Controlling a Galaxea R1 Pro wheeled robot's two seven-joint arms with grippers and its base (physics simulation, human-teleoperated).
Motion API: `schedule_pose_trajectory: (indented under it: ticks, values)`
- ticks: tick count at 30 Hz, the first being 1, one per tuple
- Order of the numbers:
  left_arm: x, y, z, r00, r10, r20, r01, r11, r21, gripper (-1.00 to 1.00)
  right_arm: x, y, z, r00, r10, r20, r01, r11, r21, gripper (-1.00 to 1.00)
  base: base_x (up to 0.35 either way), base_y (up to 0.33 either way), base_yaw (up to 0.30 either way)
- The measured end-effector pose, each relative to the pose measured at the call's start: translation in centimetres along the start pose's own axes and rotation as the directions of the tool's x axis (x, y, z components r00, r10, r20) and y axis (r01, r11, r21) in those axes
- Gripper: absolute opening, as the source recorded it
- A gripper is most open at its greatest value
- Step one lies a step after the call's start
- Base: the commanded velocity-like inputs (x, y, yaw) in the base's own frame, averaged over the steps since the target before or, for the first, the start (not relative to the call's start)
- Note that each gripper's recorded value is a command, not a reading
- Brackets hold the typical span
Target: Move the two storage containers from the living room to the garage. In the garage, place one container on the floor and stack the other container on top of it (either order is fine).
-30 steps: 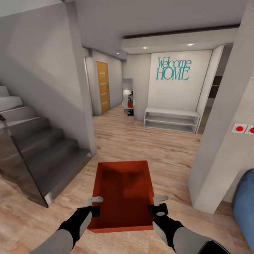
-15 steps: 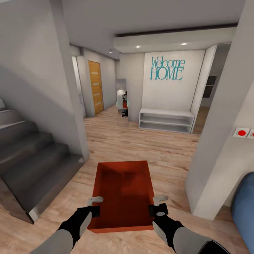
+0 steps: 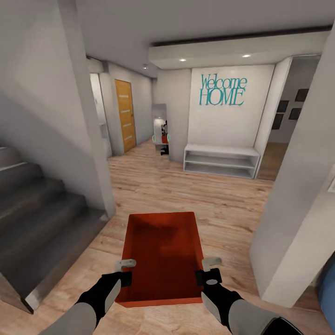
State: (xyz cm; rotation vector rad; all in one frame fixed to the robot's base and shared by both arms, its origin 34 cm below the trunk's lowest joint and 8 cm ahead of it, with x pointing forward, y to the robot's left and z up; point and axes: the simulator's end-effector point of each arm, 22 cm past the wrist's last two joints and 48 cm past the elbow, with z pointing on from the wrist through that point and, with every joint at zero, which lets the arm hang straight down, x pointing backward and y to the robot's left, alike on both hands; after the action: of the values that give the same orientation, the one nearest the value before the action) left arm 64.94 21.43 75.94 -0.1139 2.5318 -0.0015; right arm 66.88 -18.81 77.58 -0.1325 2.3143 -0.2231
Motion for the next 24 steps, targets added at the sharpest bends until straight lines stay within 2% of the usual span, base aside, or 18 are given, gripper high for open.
schedule_pose_trajectory:
  ticks: [24]
  values:
    - [-0.05,0.02,-0.01,1.000,-0.001,0.001,0.001,1.000,0.000,-1.00,-0.10,0.03,0.00,1.000,-0.001,0.001,0.001,1.000,-0.002,-1.00,0.322,0.000,0.000]
